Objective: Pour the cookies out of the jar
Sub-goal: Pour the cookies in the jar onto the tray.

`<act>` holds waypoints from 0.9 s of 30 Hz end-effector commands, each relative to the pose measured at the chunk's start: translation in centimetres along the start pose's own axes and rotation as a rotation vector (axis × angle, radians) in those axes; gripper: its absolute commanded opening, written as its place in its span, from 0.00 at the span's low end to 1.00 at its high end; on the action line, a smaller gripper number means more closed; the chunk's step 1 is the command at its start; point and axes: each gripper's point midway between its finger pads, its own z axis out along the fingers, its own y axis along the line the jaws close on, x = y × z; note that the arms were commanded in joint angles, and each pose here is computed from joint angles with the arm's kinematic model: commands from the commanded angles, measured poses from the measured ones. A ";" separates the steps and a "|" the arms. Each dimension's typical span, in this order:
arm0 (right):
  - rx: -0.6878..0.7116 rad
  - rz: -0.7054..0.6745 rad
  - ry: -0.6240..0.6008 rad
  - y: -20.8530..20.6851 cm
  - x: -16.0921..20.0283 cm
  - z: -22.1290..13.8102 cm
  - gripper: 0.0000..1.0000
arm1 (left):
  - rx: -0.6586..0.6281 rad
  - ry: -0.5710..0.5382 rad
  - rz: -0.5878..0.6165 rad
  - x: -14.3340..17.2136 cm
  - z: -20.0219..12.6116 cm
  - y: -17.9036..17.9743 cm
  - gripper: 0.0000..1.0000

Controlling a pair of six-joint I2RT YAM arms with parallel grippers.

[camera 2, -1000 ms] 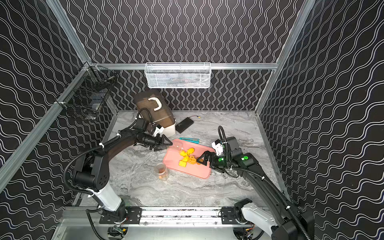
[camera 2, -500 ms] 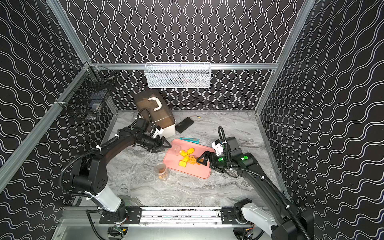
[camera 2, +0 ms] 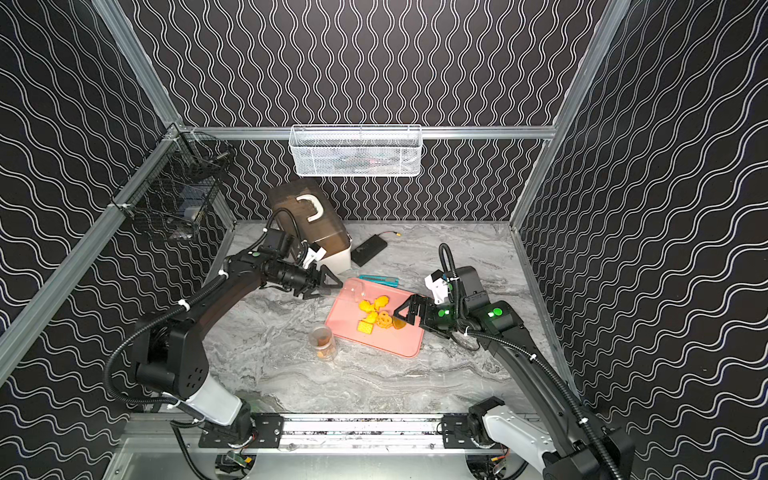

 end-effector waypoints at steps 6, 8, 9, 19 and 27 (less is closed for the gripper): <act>-0.033 -0.053 -0.063 3.7 -2.1 -3.2 1.00 | 0.137 -0.065 0.029 -0.4 -3.1 -5.6 0.71; -0.045 -0.055 -0.078 4.6 -2.6 -3.9 1.00 | 0.161 -0.078 0.033 -0.3 -3.6 -6.5 0.71; -0.048 -0.055 -0.083 5.0 -2.8 -4.3 1.00 | 0.174 -0.081 0.032 -0.2 -3.9 -6.8 0.71; -0.185 -0.077 -0.092 9.4 -3.4 -6.9 1.00 | 0.320 -0.136 0.022 1.0 -6.5 -10.9 0.72; -0.300 -0.075 -0.043 11.3 -3.1 -6.7 1.00 | 0.393 -0.158 0.014 2.1 -7.6 -12.3 0.73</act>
